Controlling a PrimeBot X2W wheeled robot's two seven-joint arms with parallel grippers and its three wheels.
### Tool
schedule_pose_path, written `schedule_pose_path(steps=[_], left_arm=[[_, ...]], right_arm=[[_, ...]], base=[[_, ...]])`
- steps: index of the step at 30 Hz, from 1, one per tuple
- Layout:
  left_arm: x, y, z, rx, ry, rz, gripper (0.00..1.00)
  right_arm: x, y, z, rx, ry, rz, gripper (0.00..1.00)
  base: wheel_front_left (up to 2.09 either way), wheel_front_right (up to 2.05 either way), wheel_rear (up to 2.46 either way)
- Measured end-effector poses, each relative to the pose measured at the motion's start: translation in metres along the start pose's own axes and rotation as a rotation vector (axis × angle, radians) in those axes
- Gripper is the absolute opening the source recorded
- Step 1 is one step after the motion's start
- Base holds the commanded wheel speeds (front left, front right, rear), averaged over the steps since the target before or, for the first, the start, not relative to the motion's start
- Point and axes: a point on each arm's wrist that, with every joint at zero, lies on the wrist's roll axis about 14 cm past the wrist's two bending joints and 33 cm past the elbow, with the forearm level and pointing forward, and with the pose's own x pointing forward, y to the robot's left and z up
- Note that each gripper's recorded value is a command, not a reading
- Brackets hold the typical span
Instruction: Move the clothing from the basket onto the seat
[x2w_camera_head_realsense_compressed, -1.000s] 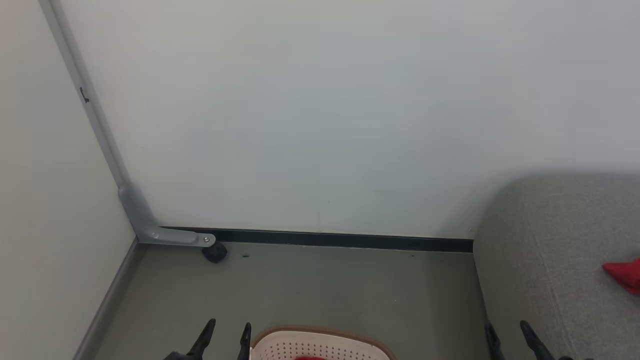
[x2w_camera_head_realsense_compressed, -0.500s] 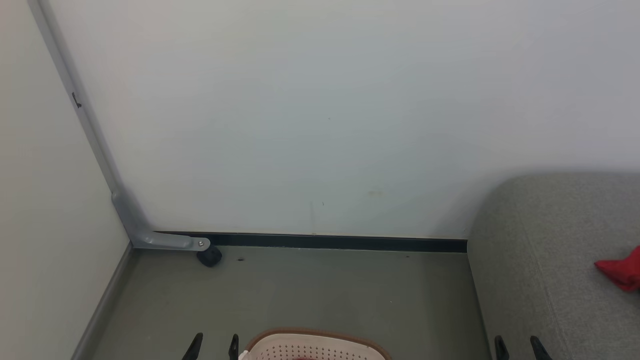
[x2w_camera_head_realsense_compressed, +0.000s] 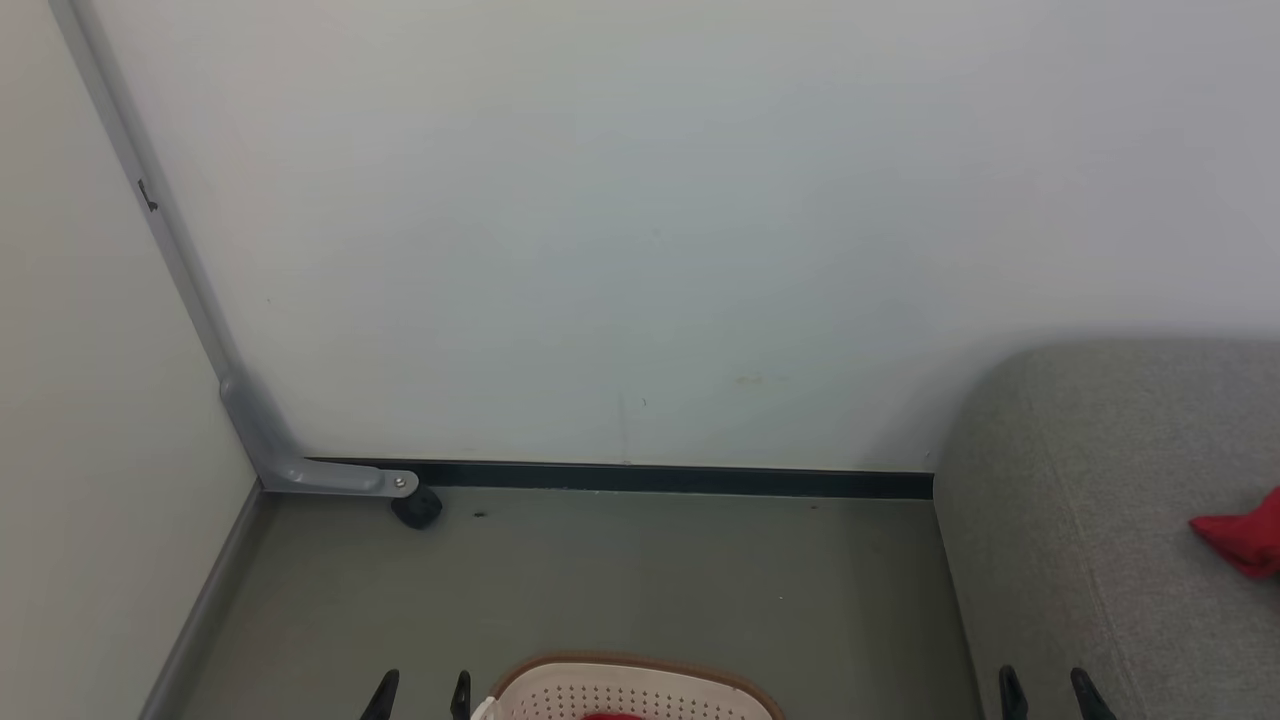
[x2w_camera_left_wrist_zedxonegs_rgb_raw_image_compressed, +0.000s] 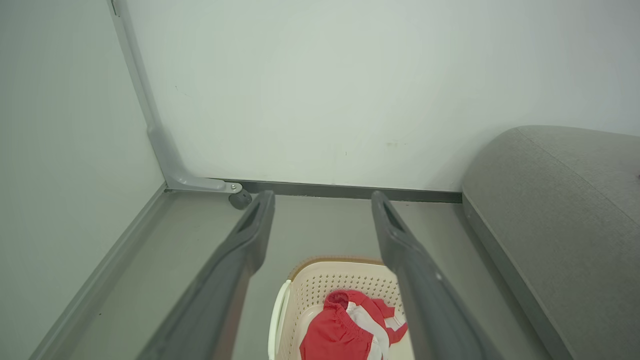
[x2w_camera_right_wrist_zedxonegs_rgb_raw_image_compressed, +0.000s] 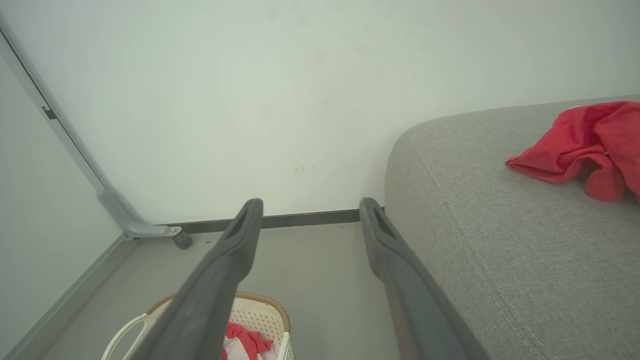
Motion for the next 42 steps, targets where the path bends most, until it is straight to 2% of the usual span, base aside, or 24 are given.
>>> schedule_pose_path(steps=[30, 42], left_arm=[[0.0, 0.002, -0.006, 0.005, 0.018, -0.005, 1.0], [0.003, 0.0, -0.01, 0.002, 0.033, -0.023, 1.0]], right_arm=[[0.001, 0.0, -0.003, 0.002, 0.005, 0.01, 1.0], [-0.001, -0.011, -0.009, 0.018, 0.024, -0.037, 1.0]], base=[[0.0, 0.0, 0.0], [0.0, 0.0, 0.0]])
